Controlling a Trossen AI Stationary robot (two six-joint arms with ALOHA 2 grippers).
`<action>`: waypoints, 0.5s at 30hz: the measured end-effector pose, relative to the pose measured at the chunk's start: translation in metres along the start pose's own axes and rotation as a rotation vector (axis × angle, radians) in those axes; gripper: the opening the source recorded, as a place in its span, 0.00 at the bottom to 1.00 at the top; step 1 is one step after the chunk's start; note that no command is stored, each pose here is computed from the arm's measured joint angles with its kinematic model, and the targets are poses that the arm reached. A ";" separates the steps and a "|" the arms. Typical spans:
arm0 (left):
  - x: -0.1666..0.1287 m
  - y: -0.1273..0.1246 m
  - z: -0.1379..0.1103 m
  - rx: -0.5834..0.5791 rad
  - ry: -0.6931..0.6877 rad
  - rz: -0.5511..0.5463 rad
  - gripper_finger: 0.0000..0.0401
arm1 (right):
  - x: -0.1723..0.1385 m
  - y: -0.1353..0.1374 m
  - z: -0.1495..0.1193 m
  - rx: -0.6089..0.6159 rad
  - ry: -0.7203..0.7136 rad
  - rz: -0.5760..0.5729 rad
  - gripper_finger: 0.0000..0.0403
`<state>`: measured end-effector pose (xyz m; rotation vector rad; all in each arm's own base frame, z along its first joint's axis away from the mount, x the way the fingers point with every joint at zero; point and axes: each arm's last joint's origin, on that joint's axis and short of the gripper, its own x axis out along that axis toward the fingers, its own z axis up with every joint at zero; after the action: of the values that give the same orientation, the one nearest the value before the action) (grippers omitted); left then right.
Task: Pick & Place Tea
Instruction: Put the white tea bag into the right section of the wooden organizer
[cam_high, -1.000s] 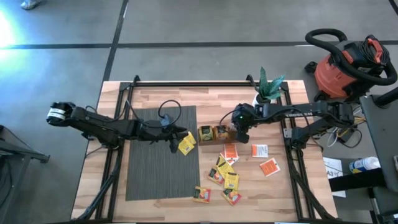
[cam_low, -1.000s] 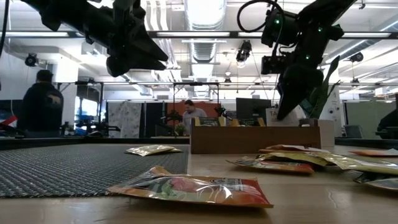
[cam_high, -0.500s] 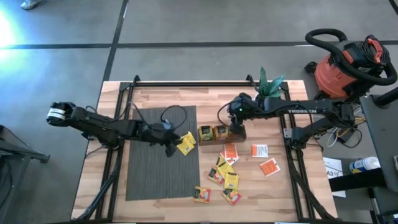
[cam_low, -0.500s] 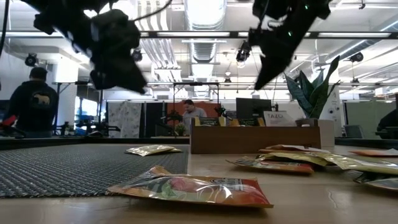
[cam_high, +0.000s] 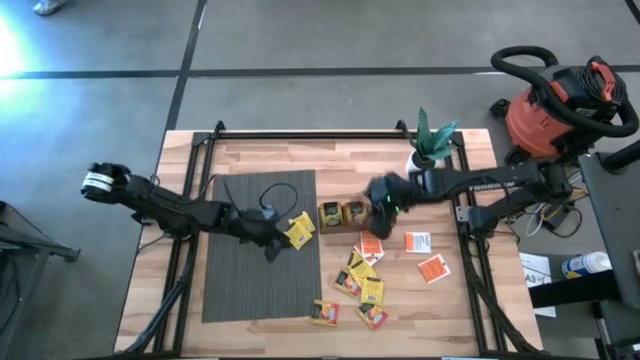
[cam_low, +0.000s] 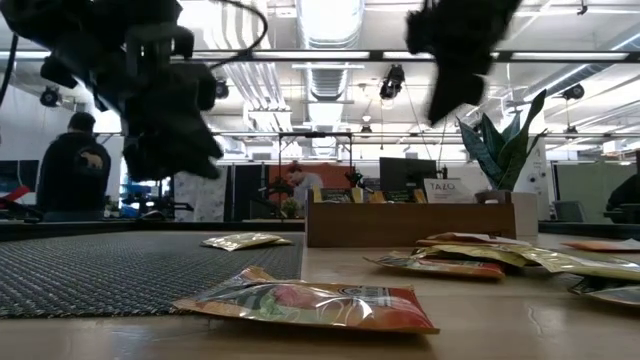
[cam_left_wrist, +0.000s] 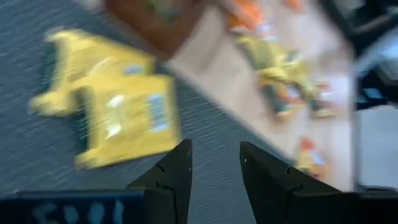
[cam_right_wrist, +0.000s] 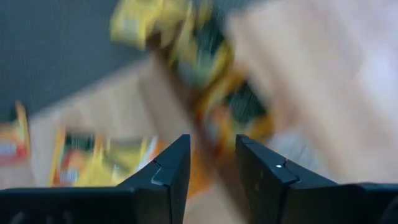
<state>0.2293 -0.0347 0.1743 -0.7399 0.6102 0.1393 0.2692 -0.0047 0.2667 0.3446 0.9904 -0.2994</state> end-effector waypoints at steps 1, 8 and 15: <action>0.000 -0.003 0.000 0.019 -0.017 -0.020 0.32 | 0.003 0.006 -0.011 0.014 0.049 -0.005 0.30; 0.004 -0.010 0.001 0.033 -0.043 -0.059 0.32 | 0.015 0.042 -0.088 0.222 0.259 -0.066 0.28; 0.016 -0.024 0.005 0.032 0.024 -0.115 0.32 | 0.020 0.053 -0.150 0.622 0.330 -0.222 0.28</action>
<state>0.2525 -0.0502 0.1821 -0.7444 0.5895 0.0142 0.1867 0.1041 0.1816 0.8713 1.2499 -0.7760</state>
